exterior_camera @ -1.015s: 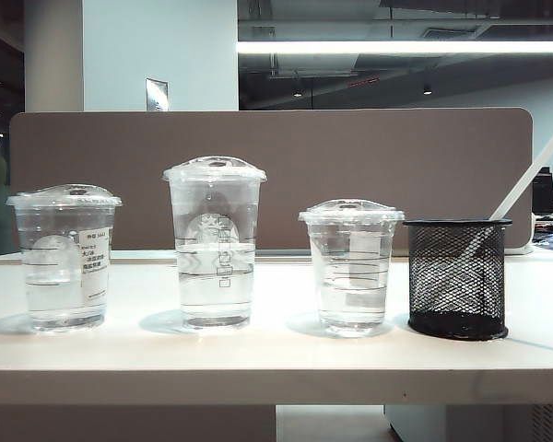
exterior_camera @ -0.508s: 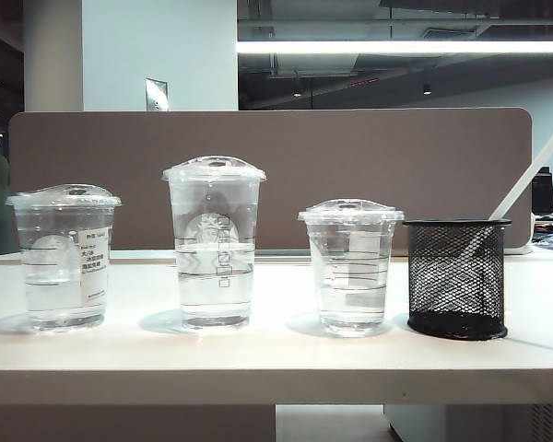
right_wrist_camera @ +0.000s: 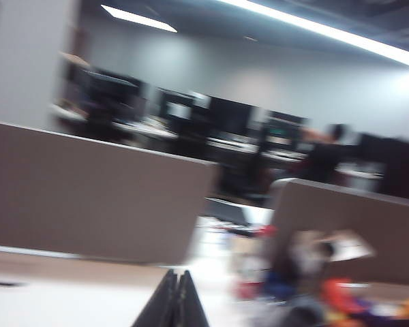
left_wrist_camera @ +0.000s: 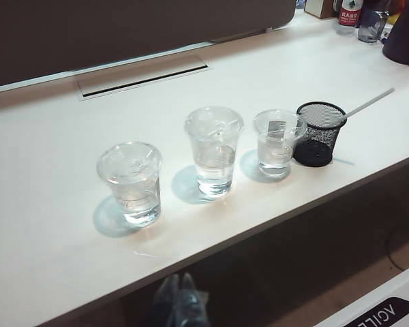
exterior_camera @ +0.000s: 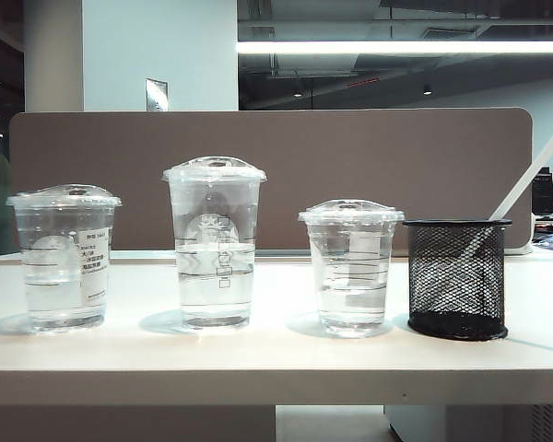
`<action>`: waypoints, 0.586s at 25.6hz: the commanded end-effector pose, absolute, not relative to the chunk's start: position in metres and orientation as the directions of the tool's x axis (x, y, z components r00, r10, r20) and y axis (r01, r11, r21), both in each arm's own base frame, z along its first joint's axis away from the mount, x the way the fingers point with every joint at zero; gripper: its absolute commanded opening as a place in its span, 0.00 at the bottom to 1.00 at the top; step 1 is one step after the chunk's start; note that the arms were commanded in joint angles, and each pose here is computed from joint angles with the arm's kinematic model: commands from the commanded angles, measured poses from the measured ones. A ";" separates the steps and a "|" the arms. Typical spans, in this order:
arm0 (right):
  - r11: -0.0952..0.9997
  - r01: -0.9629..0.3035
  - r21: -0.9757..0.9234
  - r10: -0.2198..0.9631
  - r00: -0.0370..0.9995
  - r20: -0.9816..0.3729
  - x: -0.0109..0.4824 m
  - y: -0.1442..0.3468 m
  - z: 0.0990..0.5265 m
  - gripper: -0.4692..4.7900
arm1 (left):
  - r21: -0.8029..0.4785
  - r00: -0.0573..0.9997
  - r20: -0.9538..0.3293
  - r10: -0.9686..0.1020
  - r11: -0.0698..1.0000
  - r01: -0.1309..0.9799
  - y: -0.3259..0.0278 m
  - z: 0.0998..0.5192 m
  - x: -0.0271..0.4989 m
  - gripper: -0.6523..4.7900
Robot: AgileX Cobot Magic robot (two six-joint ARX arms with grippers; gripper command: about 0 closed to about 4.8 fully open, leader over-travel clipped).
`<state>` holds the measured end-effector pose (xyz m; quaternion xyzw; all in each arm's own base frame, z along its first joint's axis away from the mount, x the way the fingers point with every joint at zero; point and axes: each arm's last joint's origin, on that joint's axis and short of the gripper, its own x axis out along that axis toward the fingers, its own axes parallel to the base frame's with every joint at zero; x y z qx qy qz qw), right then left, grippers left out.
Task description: Pick up the straw and insert it into the small coffee cup.
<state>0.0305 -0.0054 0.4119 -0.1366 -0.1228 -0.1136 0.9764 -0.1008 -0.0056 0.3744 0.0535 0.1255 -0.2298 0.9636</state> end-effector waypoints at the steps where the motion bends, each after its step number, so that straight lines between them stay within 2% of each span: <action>1: 0.867 0.396 -0.304 -0.313 0.905 0.288 0.059 -0.009 0.451 0.07 | 0.050 0.867 -0.272 -0.419 0.893 0.447 -0.005 0.374 -0.101 0.11; 4: 0.849 0.462 -0.256 -0.366 0.864 0.344 0.104 -0.010 0.479 0.08 | 0.051 0.867 -0.272 -0.418 0.893 0.446 -0.005 0.374 -0.101 0.11; 7: 0.855 0.461 -0.239 -0.370 0.864 0.342 0.146 -0.012 0.478 0.08 | 0.052 0.866 -0.274 -0.418 0.893 0.447 -0.005 0.374 -0.100 0.11; 11: 0.909 0.397 -0.127 -0.368 0.908 0.201 0.209 -0.026 0.450 0.08 | 0.050 0.863 -0.279 -0.420 0.892 0.450 -0.005 0.373 -0.099 0.11; 13: 0.957 0.290 0.000 -0.289 0.955 0.062 0.243 -0.044 0.416 0.08 | 0.050 0.856 -0.279 -0.435 0.884 0.465 -0.004 0.373 -0.099 0.11; 15: 0.961 0.266 0.081 -0.260 0.962 -0.077 0.263 -0.060 0.374 0.08 | 0.049 0.851 -0.279 -0.444 0.879 0.475 -0.003 0.373 -0.099 0.11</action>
